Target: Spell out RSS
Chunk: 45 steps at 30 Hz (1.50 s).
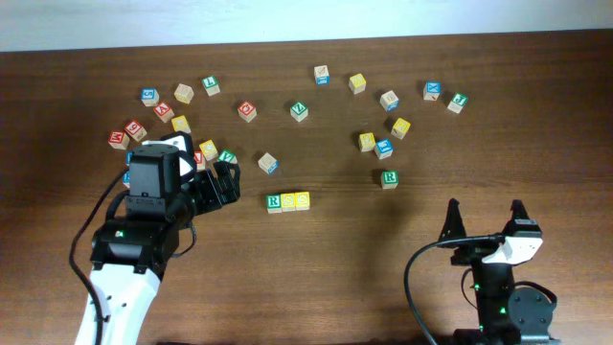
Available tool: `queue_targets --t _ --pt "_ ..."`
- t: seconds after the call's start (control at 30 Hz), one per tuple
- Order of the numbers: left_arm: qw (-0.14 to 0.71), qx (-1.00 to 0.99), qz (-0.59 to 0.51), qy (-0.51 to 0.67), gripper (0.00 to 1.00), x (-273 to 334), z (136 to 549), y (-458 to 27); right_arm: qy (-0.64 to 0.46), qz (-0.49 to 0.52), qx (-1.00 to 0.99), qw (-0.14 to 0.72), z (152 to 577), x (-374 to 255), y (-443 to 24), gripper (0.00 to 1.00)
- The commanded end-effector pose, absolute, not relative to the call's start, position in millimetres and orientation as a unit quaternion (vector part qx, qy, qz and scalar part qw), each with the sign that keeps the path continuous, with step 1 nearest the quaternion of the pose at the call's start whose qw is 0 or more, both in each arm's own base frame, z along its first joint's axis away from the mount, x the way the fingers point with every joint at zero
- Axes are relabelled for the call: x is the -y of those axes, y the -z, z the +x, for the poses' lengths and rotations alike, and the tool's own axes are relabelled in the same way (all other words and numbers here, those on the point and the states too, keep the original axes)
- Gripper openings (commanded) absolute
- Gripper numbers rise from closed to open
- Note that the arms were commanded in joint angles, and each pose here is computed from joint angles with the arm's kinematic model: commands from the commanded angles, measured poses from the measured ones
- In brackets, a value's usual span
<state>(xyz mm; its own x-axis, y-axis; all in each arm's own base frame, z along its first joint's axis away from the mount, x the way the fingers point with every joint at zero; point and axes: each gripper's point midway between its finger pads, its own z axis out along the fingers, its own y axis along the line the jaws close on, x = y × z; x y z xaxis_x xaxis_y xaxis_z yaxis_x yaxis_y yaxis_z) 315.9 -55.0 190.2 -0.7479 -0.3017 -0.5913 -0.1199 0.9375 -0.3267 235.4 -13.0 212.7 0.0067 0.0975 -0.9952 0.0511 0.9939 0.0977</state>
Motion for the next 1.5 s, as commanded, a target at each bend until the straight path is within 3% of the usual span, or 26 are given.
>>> queue_targets --t 0.0,0.23,0.43,0.67,0.77,1.03,1.1,1.47 --pt "0.344 -0.924 -0.109 0.129 0.99 52.9 318.0 -194.9 -0.024 0.009 -0.692 0.722 240.3 1.7 -206.1 0.98" --pt "0.345 -0.923 -0.109 0.129 0.99 52.9 318.0 -194.9 -0.049 -0.036 -0.679 0.732 244.8 -17.2 -193.6 0.98" --pt "0.345 -0.923 -0.109 0.129 0.99 52.9 318.0 -194.9 -0.036 -0.047 -0.73 0.681 245.0 -18.6 -157.7 0.98" --pt "0.345 -0.923 -0.109 0.129 0.99 52.9 318.1 -195.1 -0.034 -0.034 -0.73 0.681 245.4 -15.0 -157.8 0.98" --pt "0.344 -0.924 -0.109 0.129 0.99 52.9 318.1 -194.8 -0.034 0.016 -0.734 0.678 246.0 -3.5 -156.0 0.98" --pt "0.344 -0.924 -0.109 0.129 0.99 52.9 318.0 -194.9 -0.033 0.008 -0.734 0.679 245.9 -5.1 -156.0 0.98" --pt "0.344 -0.924 -0.109 0.129 0.99 52.9 318.0 -194.7 -0.022 -0.033 -0.733 0.679 245.5 -12.0 -156.3 0.98" --pt "0.345 -0.923 -0.109 0.129 0.99 52.9 318.1 -195.1 -0.024 -0.014 -0.734 0.679 245.8 -8.3 -155.9 0.98"
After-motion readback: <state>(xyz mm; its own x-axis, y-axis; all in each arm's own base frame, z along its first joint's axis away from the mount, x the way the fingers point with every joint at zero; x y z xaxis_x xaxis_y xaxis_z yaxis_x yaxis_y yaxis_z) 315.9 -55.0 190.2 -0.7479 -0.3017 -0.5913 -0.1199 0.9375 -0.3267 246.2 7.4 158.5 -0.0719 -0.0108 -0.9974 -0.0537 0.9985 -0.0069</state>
